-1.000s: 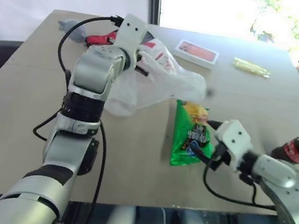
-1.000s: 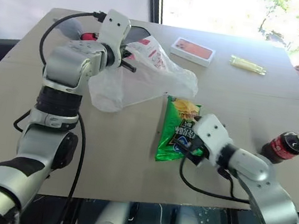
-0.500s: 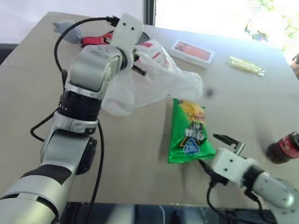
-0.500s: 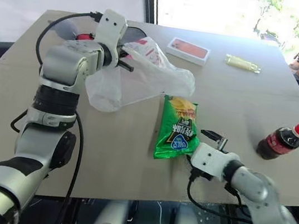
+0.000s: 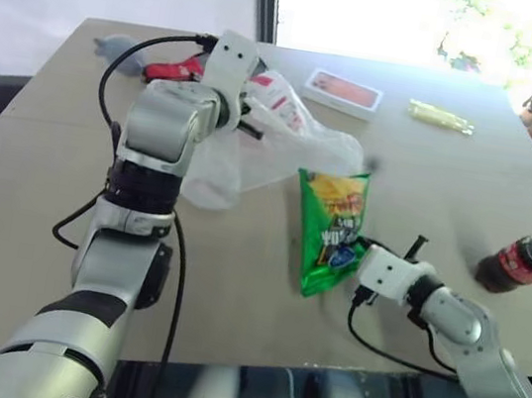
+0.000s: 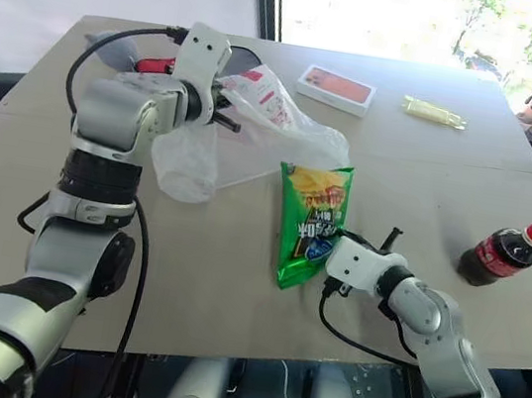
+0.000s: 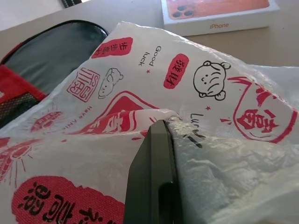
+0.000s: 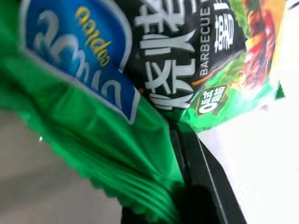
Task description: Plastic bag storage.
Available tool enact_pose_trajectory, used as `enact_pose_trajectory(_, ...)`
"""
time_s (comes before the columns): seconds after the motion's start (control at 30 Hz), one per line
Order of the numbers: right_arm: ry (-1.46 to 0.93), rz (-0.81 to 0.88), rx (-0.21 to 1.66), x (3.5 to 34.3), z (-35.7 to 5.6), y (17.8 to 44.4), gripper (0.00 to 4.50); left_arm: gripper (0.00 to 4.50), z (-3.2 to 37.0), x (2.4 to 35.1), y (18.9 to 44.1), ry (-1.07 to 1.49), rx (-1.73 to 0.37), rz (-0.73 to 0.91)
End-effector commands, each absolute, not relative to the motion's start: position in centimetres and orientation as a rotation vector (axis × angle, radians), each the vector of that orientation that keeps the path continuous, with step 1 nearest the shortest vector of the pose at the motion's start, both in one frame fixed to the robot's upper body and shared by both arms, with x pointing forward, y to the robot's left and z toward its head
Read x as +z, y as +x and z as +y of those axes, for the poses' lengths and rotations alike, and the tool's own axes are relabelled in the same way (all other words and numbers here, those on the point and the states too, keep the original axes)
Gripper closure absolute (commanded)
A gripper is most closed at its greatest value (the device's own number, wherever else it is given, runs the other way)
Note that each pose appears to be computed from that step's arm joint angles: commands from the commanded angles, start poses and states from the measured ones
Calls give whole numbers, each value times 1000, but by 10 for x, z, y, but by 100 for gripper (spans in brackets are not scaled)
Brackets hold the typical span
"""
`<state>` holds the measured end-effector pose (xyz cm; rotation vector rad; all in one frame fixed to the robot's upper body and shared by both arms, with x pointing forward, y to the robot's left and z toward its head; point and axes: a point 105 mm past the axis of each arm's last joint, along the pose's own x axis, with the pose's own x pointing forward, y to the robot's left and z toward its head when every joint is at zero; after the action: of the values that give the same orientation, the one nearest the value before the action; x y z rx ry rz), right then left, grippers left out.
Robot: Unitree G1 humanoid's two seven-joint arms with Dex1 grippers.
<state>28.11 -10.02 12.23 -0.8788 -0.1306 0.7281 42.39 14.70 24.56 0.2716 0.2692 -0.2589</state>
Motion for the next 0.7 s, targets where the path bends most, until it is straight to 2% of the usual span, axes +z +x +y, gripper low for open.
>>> enact_pose_trajectory(0.03, -864, -271, 728, 167, -92, 275, 444, 450, 134, 269, 422, 239, -313, 220)
enact_pose_trajectory(0.17, -862, -288, 808, 178, -79, 271, 444, 450, 124, 276, 423, 191, -351, 220)
enact_pose_trajectory(0.33, -858, -235, 964, 176, -61, 274, 444, 450, 113, 295, 419, 131, -405, 199)
enact_pose_trajectory(0.47, -805, -211, 1012, 181, -54, 278, 444, 450, 107, 299, 416, 113, -443, 195)
enact_pose_trajectory(0.7, -806, -138, 966, 182, -60, 325, 444, 450, 87, 272, 381, 196, -632, 268)
